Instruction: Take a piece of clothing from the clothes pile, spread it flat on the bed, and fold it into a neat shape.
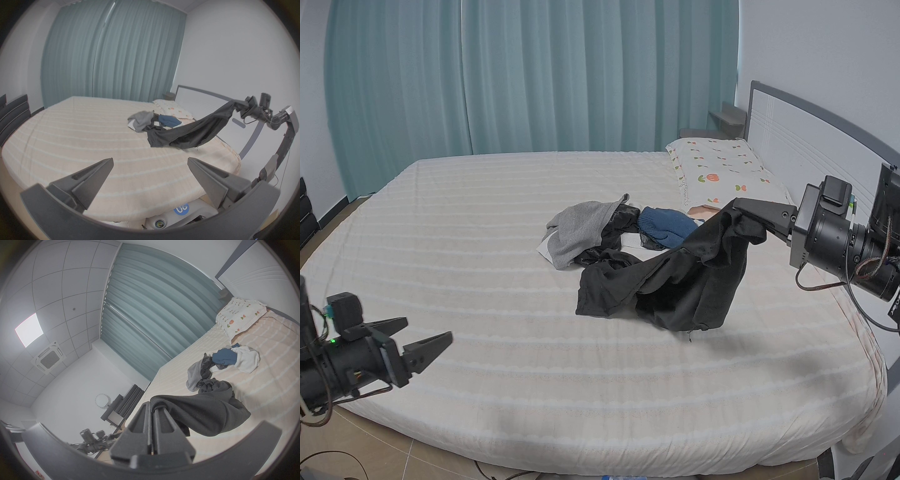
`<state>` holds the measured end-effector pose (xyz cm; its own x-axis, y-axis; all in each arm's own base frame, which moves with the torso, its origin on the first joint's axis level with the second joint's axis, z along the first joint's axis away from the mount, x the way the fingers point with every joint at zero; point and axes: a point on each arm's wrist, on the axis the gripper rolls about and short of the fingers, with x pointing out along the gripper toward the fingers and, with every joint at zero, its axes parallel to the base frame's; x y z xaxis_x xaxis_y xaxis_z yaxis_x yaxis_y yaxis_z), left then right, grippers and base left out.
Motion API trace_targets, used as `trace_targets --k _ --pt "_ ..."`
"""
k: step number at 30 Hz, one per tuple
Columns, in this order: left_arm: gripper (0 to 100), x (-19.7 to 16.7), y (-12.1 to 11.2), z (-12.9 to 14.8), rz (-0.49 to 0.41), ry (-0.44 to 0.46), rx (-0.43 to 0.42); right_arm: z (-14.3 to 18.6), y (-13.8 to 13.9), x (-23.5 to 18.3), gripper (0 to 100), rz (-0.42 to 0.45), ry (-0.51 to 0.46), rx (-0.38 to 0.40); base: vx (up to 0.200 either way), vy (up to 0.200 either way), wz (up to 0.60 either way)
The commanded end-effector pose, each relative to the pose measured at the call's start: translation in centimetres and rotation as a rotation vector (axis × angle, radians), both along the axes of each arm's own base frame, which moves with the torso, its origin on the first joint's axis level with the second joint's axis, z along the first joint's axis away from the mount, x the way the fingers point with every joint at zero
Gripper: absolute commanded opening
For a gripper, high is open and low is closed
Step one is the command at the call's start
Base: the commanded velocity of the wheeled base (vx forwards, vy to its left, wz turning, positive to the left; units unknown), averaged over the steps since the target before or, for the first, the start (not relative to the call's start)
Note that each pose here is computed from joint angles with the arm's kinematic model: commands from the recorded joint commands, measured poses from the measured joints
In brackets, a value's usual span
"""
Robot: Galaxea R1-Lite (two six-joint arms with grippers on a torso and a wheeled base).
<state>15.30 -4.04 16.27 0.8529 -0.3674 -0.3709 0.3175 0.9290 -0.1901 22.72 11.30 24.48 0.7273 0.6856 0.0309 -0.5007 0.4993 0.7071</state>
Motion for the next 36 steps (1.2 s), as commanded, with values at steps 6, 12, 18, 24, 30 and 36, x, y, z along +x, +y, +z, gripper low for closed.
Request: trace_targets --k 6,12,18,24,30,36 --pt "100 13.6 -10.8 -11.4 -0.024 0.212 0.029 1.3 0.7 0.3 0 -0.006 -0.013 0.007 0.000 0.000 0.00" --pt "100 17.1 -13.8 -14.6 -0.038 0.221 0.039 1.4 0.7 0.6 0 -0.039 -0.017 0.008 0.000 0.000 0.00" --pt "100 19.4 -15.9 -16.5 -0.055 0.205 0.031 1.3 0.8 0.9 0 -0.039 -0.014 0.007 0.000 0.000 0.00" --pt "100 21.9 -17.8 -17.6 -0.060 0.165 0.021 1.3 0.7 1.0 0 -0.044 -0.012 0.007 0.000 0.000 0.00" --pt "100 23.9 -19.2 -18.7 -0.047 0.136 0.022 1.3 0.7 1.0 0 -0.049 -0.012 0.007 0.000 0.000 0.00" --pt "100 25.6 -20.4 -19.3 -0.047 0.121 0.014 1.3 0.6 1.0 0 -0.050 -0.012 0.007 0.000 0.000 0.00"
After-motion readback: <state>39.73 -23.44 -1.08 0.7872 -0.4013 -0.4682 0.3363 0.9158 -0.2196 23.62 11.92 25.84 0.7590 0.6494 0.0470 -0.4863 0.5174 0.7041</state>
